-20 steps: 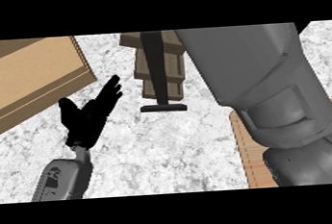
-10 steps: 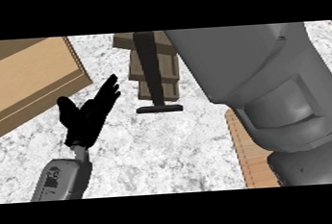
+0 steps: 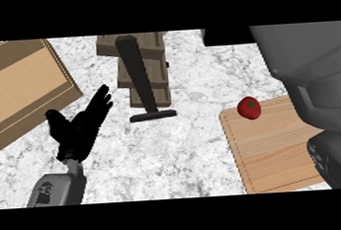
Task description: Pick the bell pepper from the cutting board and place it in the tiered basket
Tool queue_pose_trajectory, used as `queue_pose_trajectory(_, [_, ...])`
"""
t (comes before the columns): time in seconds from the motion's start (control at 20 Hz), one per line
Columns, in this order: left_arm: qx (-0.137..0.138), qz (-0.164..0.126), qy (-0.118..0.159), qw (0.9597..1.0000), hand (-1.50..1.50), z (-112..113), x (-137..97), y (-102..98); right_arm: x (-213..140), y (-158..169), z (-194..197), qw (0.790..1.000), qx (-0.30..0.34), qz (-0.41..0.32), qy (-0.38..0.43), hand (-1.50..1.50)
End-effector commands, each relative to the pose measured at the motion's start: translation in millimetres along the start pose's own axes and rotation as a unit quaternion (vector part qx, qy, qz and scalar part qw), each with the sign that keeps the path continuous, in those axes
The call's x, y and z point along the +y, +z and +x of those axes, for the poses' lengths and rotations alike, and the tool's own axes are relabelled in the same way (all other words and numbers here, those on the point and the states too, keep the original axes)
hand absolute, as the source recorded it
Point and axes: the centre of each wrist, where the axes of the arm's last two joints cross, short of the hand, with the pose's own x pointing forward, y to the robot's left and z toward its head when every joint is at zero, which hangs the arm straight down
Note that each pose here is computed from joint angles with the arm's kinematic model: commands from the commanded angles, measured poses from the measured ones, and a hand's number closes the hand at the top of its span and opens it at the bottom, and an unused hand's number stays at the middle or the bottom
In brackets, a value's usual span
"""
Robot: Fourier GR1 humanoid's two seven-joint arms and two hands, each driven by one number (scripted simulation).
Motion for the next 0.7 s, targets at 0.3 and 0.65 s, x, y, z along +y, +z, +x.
queue_pose_trajectory(0.3, [0.01, 0.034, 0.004, 0.9994, 0.0, -12, 32, 18, -109, -29, 7, 0.995, -0.009, 0.093, 0.034, -1.5])
queue_pose_trajectory(0.65, [0.013, 0.044, 0.008, 0.9989, 0.0, -18, 18, 21, -216, -34, -13, 0.994, -0.006, 0.105, 0.041, -1.5])
